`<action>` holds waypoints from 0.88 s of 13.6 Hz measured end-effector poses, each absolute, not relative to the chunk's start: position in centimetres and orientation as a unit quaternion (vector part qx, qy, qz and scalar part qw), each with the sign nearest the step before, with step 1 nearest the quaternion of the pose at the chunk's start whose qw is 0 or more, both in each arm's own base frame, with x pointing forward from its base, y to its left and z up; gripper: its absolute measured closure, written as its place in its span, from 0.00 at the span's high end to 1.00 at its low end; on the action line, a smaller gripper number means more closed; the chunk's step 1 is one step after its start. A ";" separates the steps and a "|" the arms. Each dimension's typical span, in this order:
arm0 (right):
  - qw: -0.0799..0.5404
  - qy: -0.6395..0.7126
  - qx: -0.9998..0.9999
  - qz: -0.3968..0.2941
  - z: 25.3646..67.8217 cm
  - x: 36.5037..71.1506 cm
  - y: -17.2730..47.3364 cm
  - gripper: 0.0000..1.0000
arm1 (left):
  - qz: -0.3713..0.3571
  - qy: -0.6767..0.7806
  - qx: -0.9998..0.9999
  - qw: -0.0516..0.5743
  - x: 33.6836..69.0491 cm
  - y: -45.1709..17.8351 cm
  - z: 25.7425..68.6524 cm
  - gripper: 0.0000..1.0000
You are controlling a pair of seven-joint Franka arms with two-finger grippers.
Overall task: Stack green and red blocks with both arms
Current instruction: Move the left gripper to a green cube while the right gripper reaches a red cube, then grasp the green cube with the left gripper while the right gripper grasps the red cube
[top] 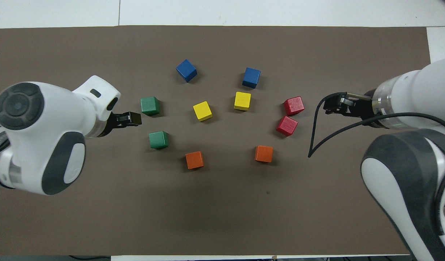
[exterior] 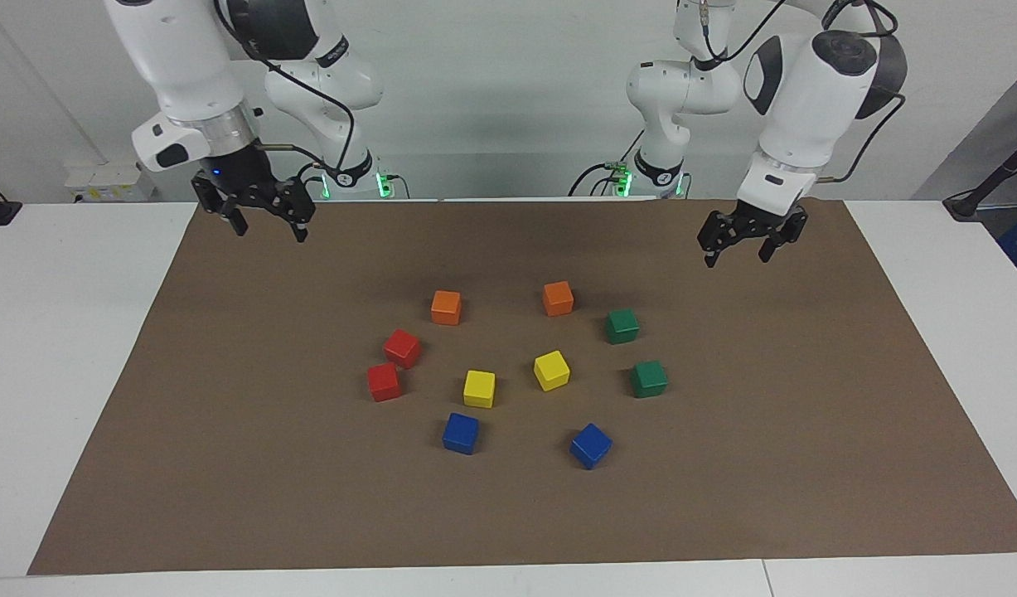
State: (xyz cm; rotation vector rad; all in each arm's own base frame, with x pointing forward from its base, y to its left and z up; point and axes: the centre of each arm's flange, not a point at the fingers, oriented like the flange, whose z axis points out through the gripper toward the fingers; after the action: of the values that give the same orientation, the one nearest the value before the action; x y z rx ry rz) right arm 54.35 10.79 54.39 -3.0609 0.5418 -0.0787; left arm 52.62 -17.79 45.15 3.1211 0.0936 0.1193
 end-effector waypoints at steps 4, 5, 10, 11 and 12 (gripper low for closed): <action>0.011 0.204 -0.979 -0.011 48.6 55.9 13.0 1.00 | 0.048 0.043 0.998 0.013 52.8 -18.9 38.7 1.00; 0.012 0.204 -0.979 -0.013 47.2 56.1 13.3 1.00 | 0.049 0.046 0.998 0.015 52.7 -19.6 37.2 1.00; 0.014 0.225 -0.974 -0.016 43.1 56.5 16.1 1.00 | 0.042 0.056 0.997 0.013 52.5 -21.2 34.6 1.00; 0.014 0.230 -0.973 -0.015 42.5 56.6 16.7 1.00 | 0.042 0.055 0.997 0.014 52.1 -21.7 34.1 1.00; 0.013 0.232 -0.973 -0.013 41.8 56.7 17.0 1.00 | 0.043 0.055 0.997 0.015 51.9 -22.0 33.6 1.00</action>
State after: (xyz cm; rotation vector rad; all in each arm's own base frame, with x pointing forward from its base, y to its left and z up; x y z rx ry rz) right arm 56.69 17.00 41.76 -3.0303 0.7229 -0.0419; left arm 51.88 -22.02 33.61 3.1044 0.1698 0.1350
